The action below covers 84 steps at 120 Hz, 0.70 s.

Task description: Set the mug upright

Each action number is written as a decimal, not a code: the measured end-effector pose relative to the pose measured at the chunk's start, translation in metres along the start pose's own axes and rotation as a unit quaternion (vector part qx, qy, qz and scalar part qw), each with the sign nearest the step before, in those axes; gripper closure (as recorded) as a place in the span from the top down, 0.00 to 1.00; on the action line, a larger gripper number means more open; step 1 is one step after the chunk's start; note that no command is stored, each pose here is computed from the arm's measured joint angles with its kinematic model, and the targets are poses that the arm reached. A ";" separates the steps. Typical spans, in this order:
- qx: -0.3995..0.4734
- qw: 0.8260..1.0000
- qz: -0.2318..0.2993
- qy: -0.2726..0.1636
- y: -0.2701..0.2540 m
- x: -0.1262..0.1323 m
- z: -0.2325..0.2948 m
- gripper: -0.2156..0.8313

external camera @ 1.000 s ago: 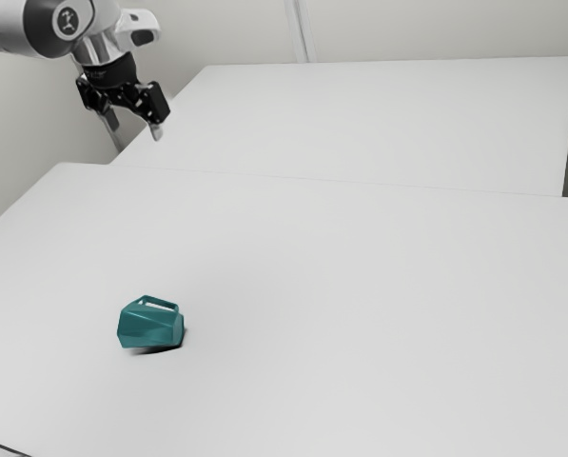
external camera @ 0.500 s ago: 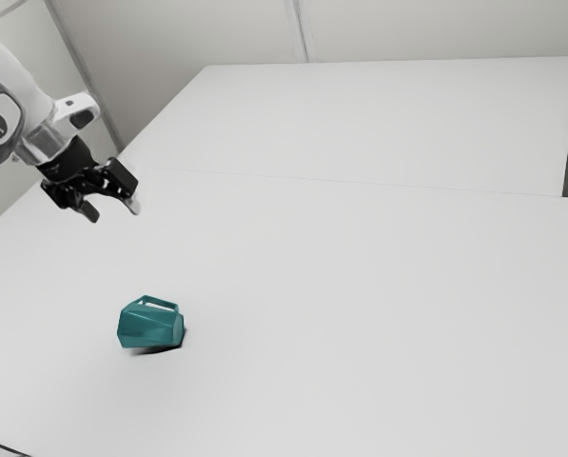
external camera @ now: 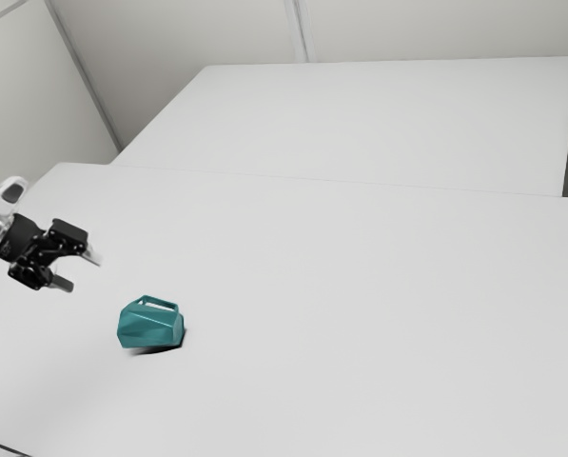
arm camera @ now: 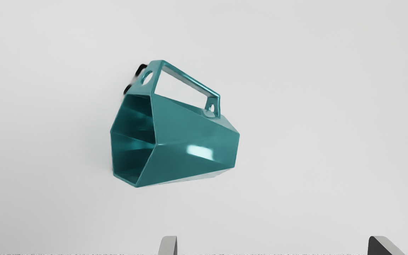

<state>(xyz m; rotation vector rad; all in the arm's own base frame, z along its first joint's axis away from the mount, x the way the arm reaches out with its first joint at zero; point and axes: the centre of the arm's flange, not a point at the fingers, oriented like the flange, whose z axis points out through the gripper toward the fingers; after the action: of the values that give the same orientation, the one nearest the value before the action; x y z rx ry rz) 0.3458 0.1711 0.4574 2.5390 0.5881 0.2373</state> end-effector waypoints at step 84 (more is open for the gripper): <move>-0.095 0.995 -0.021 -0.016 -0.096 0.011 0.096 0.78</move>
<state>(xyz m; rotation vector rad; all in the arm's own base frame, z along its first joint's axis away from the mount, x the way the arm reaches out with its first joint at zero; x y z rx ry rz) 0.3479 0.2073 0.3257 2.3410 0.5765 0.2260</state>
